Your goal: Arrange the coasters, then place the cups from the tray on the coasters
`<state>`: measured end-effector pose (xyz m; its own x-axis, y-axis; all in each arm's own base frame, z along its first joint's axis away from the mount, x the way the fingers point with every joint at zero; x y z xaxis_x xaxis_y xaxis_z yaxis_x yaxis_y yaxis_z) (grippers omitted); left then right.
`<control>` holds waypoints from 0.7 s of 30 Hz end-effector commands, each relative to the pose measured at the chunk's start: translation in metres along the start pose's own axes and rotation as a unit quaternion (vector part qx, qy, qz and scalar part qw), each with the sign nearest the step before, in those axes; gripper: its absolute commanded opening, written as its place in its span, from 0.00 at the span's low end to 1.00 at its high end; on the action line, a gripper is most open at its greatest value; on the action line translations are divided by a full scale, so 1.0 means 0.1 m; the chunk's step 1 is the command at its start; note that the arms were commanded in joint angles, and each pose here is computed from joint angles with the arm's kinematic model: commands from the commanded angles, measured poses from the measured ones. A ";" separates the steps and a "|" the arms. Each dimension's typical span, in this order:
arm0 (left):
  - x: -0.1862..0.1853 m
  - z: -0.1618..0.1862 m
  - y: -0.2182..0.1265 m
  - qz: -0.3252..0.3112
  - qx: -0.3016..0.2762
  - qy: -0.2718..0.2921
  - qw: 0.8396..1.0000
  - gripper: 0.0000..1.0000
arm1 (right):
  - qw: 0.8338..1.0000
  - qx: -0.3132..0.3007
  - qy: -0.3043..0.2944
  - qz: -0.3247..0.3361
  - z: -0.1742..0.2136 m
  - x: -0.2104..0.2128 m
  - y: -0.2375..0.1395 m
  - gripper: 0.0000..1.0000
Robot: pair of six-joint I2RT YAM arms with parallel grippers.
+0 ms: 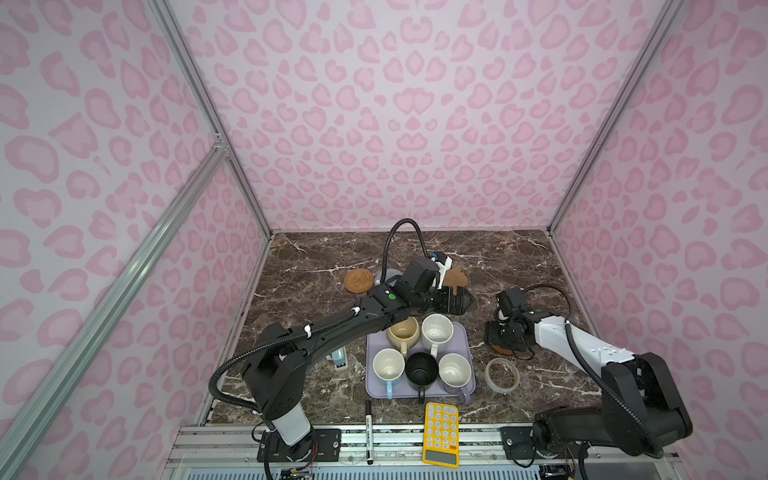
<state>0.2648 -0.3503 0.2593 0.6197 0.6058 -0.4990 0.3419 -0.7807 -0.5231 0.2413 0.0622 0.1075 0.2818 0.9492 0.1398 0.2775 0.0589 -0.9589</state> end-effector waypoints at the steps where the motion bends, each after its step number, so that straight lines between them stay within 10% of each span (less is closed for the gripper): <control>1: 0.02 -0.02 0.01 -0.016 -0.008 0.006 1.000 0.97 | 1.000 -0.004 -0.010 -0.005 -0.04 0.03 0.06 0.69; 21: 0.10 -0.11 0.02 -0.052 -0.024 0.008 0.998 0.97 | 1.000 0.012 -0.009 0.017 -0.29 0.10 0.33 0.50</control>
<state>0.2743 -0.3460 0.2561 0.5879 0.6776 -0.4419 0.4144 -0.7214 -0.5548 0.2743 0.0602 0.0930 0.2868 0.9551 0.0746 0.2483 0.0011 -0.9687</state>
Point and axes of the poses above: each gripper's point midway between its finger pads, its own y axis out along the fingers, its own x axis along the line the jaws close on, z = x × y, the point moved 8 cm from there along -y, back along the fingers, and after that the axes turned 8 degrees about y, right-handed, at the moved point
